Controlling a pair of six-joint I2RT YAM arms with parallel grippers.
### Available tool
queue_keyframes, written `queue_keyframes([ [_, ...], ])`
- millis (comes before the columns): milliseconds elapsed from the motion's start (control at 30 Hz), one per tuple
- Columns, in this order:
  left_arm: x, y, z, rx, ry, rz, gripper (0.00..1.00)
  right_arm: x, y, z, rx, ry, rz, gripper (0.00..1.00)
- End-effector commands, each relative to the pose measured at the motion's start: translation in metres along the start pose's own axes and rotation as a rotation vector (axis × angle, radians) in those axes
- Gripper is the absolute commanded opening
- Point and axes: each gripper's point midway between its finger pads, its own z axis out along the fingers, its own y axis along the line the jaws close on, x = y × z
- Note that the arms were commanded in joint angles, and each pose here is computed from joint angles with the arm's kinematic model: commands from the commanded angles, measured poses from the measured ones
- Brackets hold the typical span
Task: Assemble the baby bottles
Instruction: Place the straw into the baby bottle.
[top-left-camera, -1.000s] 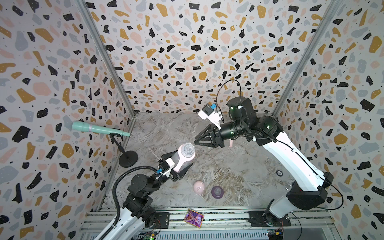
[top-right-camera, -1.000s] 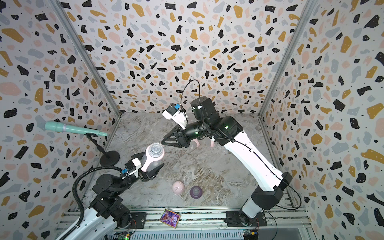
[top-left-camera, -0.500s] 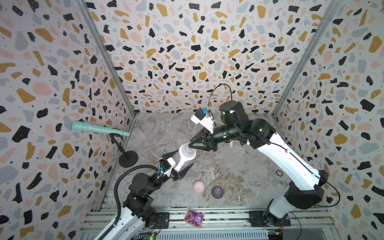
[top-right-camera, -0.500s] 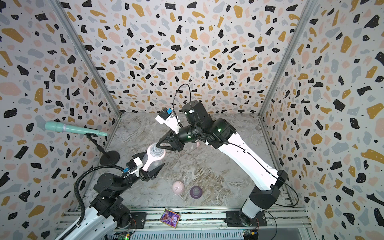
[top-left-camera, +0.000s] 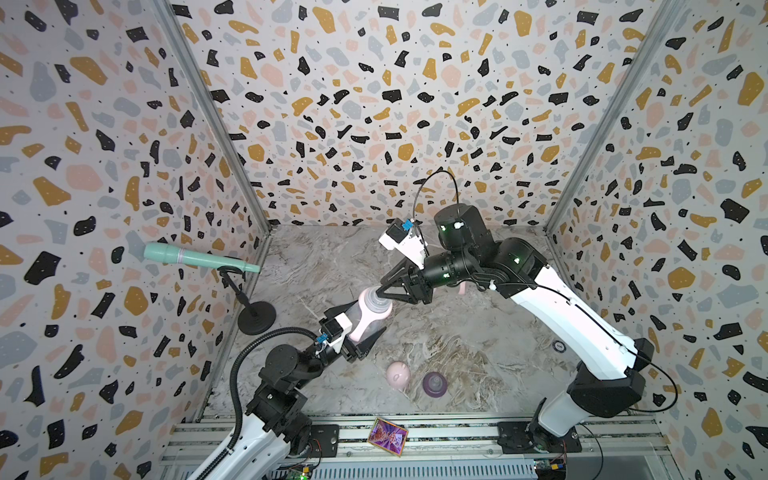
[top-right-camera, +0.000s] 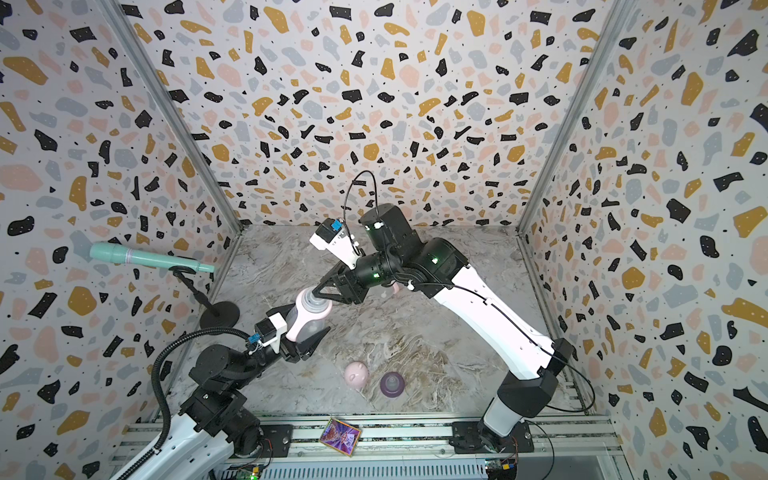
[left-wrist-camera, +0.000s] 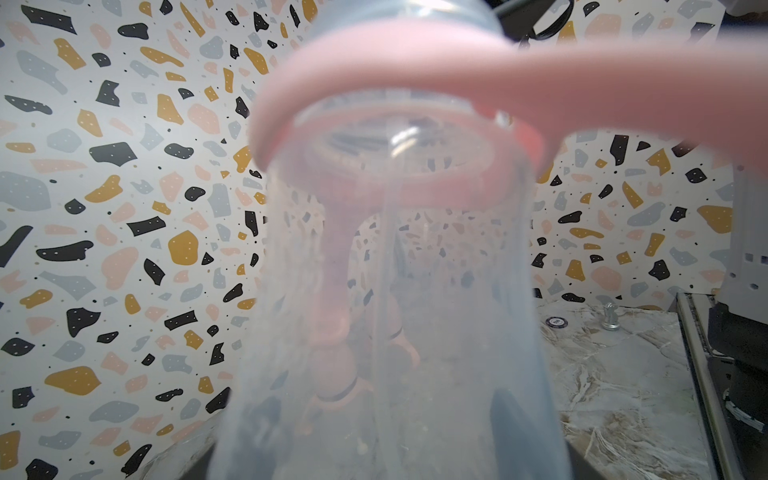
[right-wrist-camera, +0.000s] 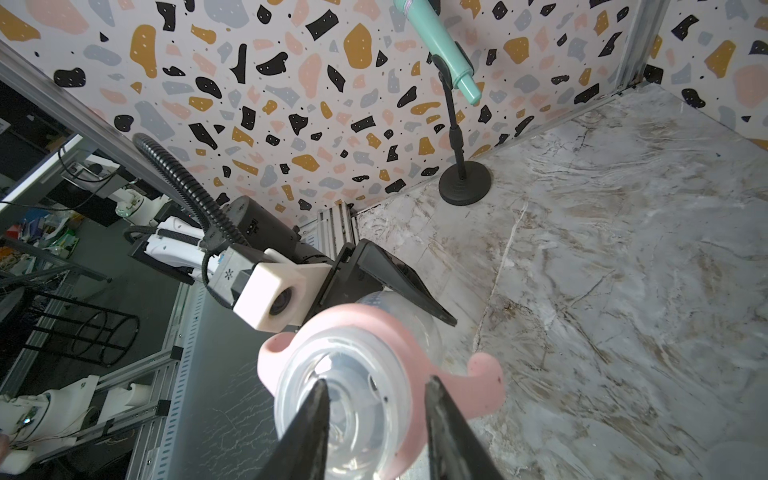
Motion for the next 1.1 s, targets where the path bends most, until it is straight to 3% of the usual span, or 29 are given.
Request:
queue_keyframes([
  [0, -0.03, 0.004, -0.003, -0.015, -0.111, 0.029, 0.3, -0.013, 0.015, -0.021, -0.002, -0.072, -0.047, 0.42],
  [300, -0.027, 0.003, -0.002, -0.014, -0.107, 0.022, 0.3, -0.018, 0.013, -0.048, -0.016, -0.164, -0.021, 0.48],
  [833, -0.027, 0.003, -0.001, -0.01, -0.1, 0.02, 0.3, 0.008, -0.001, -0.017, -0.016, -0.065, 0.013, 0.45],
  [1067, -0.025, 0.004, -0.001, -0.013, -0.093, 0.02, 0.3, 0.005, -0.001, -0.025, 0.016, -0.073, 0.001, 0.44],
])
